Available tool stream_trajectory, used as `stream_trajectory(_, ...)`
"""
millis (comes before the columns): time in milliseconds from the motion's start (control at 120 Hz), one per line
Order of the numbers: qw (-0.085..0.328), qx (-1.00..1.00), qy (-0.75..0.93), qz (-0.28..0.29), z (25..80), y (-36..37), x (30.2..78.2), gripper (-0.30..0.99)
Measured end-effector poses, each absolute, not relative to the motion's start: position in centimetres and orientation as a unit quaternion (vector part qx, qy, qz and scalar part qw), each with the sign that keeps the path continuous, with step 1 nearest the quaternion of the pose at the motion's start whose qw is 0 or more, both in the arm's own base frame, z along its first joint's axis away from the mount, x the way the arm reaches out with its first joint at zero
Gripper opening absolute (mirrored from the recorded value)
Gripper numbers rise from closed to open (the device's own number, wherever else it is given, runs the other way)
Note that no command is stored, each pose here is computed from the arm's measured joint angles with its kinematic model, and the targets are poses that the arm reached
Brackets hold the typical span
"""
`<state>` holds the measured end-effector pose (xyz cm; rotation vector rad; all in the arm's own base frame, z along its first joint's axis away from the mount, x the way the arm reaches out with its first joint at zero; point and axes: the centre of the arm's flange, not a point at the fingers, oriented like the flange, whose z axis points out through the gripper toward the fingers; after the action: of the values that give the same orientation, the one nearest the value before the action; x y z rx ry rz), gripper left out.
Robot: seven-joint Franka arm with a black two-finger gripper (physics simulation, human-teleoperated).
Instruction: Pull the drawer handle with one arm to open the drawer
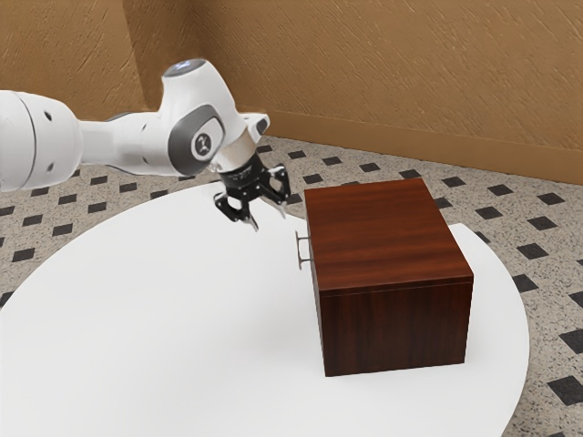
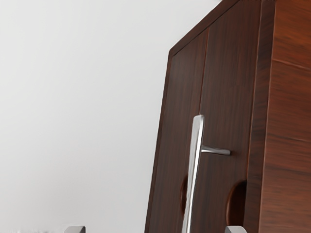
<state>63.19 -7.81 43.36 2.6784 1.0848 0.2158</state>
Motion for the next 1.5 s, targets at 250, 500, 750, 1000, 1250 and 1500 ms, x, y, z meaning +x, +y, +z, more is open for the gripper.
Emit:
stream_trajectory(250, 0.124, 0.903, 0.406, 0.065, 41.8, -7.9, 63.6, 0.25)
stream_trajectory(500, 0.127, 0.908, 0.395, 0.062, 40.7, -8.1, 63.7, 0.25)
stream_trajectory(750, 0.132, 0.919, 0.366, 0.056, 39.1, -8.3, 64.0, 0.19)
stream_trajectory(1000, 0.134, 0.937, 0.317, 0.060, 38.1, -9.4, 65.0, 0.15)
stream_trajectory(1250, 0.140, 0.951, 0.267, 0.062, 37.3, -9.5, 65.6, 0.14)
stream_trajectory(1500, 0.139, 0.962, 0.226, 0.063, 36.4, -9.6, 65.9, 0.12)
